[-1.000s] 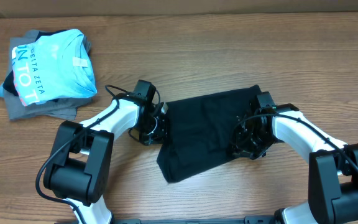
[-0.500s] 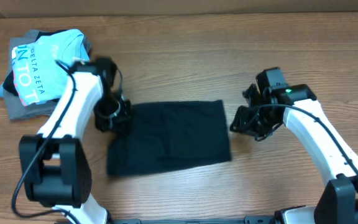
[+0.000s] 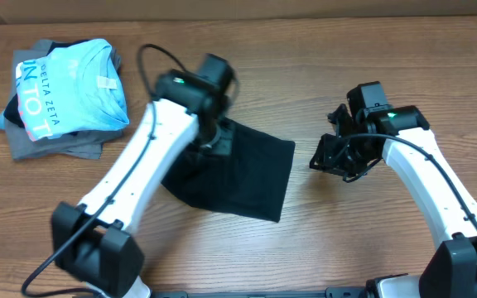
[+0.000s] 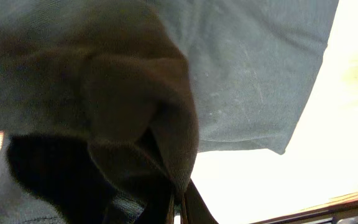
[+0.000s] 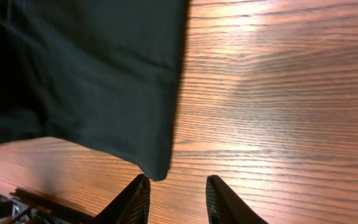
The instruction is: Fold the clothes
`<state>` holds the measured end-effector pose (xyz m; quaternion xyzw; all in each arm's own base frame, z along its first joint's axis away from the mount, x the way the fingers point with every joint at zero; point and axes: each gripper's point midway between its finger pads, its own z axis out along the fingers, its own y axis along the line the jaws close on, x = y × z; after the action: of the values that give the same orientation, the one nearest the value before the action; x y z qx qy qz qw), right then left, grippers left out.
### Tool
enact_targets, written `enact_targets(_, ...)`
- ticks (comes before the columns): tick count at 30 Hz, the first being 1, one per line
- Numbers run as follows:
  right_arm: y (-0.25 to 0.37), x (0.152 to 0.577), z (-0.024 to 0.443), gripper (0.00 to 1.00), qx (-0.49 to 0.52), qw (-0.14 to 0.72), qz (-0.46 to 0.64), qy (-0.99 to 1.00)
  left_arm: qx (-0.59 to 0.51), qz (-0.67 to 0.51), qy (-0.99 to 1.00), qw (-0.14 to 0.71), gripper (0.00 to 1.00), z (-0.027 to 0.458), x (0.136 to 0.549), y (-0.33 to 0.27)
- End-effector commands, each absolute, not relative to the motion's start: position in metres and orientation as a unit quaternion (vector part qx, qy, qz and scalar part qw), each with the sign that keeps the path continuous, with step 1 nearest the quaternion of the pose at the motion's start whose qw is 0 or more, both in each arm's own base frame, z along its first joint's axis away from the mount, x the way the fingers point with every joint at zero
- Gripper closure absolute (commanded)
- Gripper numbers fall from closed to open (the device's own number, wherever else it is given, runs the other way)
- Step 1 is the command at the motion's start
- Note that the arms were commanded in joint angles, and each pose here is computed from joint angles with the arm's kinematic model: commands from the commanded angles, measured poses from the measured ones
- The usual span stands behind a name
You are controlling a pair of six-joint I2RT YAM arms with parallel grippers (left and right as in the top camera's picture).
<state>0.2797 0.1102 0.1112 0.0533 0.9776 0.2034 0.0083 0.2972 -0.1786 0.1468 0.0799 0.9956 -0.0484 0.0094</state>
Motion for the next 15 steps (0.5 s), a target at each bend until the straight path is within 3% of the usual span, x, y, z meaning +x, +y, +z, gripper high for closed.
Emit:
enact_targets(1,0.099,0.29,0.123,0.67,0.066,0.033,0.202,0.977,0.084,-0.02,0.996,-0.006,0.96,0.123,0.295,-0.2)
enact_targets(9,0.074,0.295,0.122,0.63,0.109,0.036,0.2,0.973,0.137,-0.037,0.989,-0.047,0.96,0.072,0.273,-0.262)
enact_targets(13,0.075,0.293,0.121,0.61,0.107,0.033,0.199,0.974,0.135,-0.025,0.989,-0.053,0.86,0.067,0.271,-0.263)
enact_targets(15,0.076,0.292,0.118,0.6,0.105,0.031,0.199,0.974,0.13,-0.03,0.99,-0.046,0.86,0.073,0.276,-0.262)
